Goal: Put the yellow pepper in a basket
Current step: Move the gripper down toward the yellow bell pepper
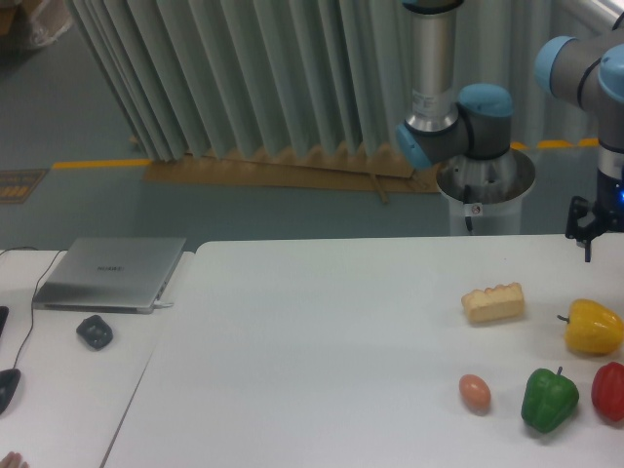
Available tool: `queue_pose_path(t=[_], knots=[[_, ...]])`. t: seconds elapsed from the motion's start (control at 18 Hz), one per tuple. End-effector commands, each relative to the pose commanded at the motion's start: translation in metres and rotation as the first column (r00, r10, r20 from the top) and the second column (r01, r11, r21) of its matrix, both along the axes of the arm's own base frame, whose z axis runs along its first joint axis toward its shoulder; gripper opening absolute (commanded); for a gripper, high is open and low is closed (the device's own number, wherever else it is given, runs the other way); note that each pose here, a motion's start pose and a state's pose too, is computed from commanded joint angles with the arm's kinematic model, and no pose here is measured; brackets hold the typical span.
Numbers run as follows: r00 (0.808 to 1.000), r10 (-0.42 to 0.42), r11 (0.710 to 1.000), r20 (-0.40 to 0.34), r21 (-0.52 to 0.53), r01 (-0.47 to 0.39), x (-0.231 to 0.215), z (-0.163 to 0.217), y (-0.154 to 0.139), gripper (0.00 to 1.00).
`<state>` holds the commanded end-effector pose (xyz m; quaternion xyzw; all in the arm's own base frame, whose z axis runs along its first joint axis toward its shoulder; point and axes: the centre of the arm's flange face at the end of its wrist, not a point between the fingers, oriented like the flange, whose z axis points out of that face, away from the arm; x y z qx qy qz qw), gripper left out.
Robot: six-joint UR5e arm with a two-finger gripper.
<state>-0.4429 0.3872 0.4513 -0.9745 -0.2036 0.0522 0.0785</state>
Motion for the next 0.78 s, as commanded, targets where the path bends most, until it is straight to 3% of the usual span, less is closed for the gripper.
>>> queue_pose_path(t=[0.22,0.78], knots=[[0.996,-0.088,0.988,-0.033,-0.128,0.083,-0.003,-0.004,-0.01,1.0],[0.992,-0.12,0.985,-0.027,-0.127,0.115,0.007,-0.005,0.0,1.0]])
